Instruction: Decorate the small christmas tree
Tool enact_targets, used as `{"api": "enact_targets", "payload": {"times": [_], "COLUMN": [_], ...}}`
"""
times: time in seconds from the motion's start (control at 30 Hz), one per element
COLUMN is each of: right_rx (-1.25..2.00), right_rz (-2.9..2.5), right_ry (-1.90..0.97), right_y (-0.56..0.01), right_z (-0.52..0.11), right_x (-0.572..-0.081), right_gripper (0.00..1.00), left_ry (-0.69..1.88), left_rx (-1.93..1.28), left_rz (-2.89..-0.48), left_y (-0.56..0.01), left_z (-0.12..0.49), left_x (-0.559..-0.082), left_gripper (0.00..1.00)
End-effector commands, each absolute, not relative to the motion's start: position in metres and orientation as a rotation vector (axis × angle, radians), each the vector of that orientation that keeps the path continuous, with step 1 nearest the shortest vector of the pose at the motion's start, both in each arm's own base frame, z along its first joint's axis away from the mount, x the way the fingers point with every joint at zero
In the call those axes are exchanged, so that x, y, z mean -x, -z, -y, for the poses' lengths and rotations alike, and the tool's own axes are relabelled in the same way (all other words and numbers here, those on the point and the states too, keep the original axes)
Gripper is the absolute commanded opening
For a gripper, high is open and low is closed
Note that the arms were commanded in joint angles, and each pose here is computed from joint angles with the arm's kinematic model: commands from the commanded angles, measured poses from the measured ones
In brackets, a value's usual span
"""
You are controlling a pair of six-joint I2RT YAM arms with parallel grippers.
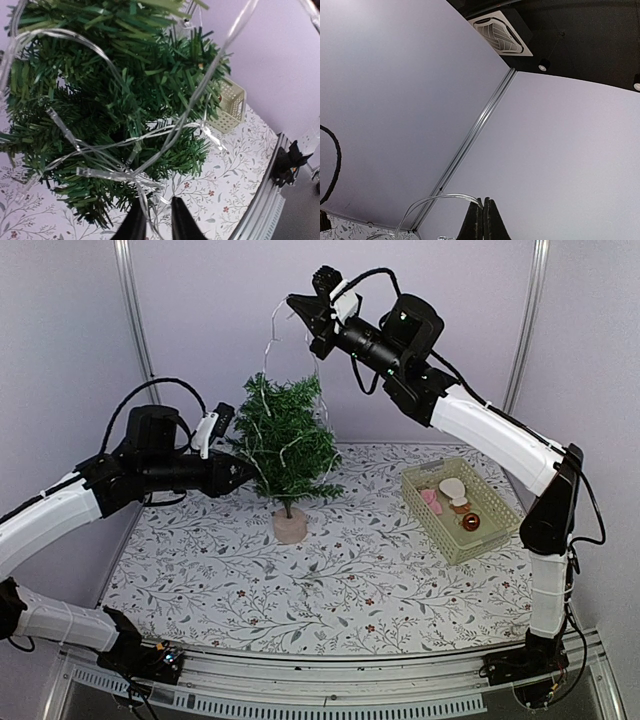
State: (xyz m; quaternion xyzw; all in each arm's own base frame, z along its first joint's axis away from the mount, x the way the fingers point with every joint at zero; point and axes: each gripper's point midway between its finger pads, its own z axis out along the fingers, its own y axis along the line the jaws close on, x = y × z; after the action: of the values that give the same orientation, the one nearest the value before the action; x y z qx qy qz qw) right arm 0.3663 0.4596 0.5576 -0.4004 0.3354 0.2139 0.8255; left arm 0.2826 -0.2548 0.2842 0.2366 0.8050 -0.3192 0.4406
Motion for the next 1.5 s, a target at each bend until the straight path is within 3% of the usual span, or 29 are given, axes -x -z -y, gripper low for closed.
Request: {"api": "enact_targets", "payload": {"times": [0.0, 0.07, 0.73, 1.03, 1.23, 1.47], "right_rx": [0.831, 0.833, 0.861, 0.817, 0.799, 0.811], "right_rz": [-0.673, -0.674, -0.648, -0.548, -0.496, -0.509], "right_ry": [-0.455, -0.45, -0.407, -0.416, -0.45, -0.469], "right_y": [-0.579, -0.578, -0.592, -0.634, -0.649, -0.642], "right_z": [-0.449, -0.448, -0.416, -0.396, -0.395, -0.402], "right_x": [-0.351, -0.351, -0.317, -0.292, -0.283, -0.285], "right_gripper": [0.0, 0.0, 0.0, 0.0, 0.0, 0.0], "left_ry": [0.762, 0.748, 0.715, 0.726, 0.778, 0.882], "left_rx": [-0.561, -0.54, -0.146, -0.044, -0.032, -0.179], "left_rz": [-1.968, -1.957, -1.931, -1.973, -1.978, -1.898], "left_y": [-0.298, -0.302, -0.285, -0.262, -0.253, -0.257], "left_z": [0.245, 0.241, 0.16, 0.143, 0.143, 0.153], "left_x": [-0.28, -0.281, -0.306, -0.317, -0.31, -0.263], "left_gripper": [0.09, 0.0, 0.0, 0.0, 0.0, 0.0]}}
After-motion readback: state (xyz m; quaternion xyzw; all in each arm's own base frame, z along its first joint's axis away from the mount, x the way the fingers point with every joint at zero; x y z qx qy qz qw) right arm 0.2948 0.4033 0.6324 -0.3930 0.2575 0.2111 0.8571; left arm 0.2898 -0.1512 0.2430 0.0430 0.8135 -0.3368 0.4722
